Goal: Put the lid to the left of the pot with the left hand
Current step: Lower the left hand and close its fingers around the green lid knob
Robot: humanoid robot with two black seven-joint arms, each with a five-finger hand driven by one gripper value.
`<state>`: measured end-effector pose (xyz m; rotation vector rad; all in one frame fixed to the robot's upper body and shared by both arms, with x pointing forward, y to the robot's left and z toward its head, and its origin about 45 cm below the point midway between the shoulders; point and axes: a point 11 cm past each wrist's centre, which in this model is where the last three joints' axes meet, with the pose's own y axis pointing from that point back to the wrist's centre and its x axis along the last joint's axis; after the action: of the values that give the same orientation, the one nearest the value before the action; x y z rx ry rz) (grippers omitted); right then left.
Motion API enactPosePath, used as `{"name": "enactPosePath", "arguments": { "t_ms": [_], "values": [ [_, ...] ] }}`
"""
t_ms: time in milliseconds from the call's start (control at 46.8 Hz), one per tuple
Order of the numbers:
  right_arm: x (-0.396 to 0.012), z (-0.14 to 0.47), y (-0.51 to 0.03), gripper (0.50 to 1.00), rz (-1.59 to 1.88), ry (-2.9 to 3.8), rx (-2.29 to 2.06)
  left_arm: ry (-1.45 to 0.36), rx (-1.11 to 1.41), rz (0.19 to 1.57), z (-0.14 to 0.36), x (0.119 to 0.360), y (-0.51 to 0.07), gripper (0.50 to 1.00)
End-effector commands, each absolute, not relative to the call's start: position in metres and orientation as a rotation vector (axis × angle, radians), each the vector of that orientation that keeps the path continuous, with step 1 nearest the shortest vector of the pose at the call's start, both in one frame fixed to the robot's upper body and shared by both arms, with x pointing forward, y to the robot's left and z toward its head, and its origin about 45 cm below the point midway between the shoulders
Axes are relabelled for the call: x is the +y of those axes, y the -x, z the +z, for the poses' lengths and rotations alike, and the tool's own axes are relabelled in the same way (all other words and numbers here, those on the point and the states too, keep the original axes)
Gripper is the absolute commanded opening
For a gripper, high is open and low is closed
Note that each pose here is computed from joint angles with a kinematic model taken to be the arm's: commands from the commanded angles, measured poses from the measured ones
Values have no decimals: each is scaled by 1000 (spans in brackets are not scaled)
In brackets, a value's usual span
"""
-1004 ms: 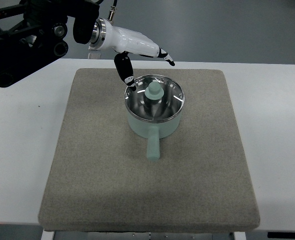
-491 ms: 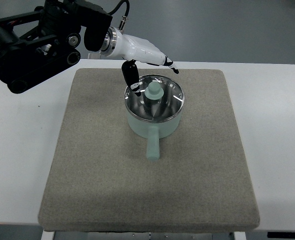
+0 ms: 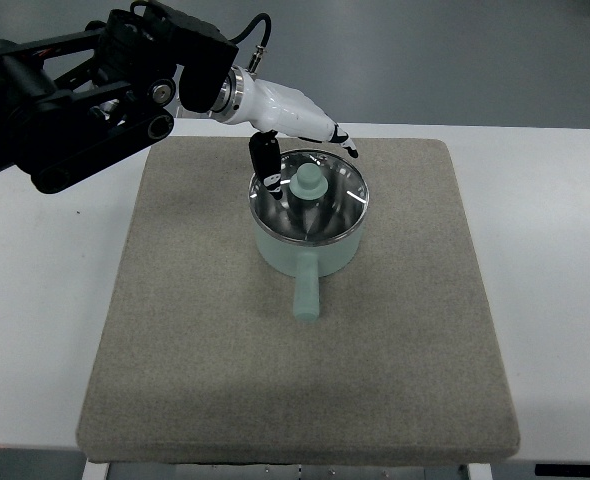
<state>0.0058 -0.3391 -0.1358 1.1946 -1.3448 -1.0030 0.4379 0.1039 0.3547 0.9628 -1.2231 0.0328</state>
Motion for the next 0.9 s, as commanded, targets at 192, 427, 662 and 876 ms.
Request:
{"name": "enactPosePath", "arguments": {
  "t_ms": [192,427,662,876],
  "values": [
    [-339,-136,-6,923,-1003,-1195,-1345,-967,-1231,29,354,104,-438,859],
    [-339,-136,-6,921,-1003,-1195,-1345,-966,-1235,24,354,103,-437,827],
    [-339,-136,-6,921,-1003,-1195,-1345,-967,-1238,24,355,103,-437,819],
    [-339,-136,-6,923,-1003,-1195,-1345,-968,-1234,22,353,104,-436,722]
  ]
}}
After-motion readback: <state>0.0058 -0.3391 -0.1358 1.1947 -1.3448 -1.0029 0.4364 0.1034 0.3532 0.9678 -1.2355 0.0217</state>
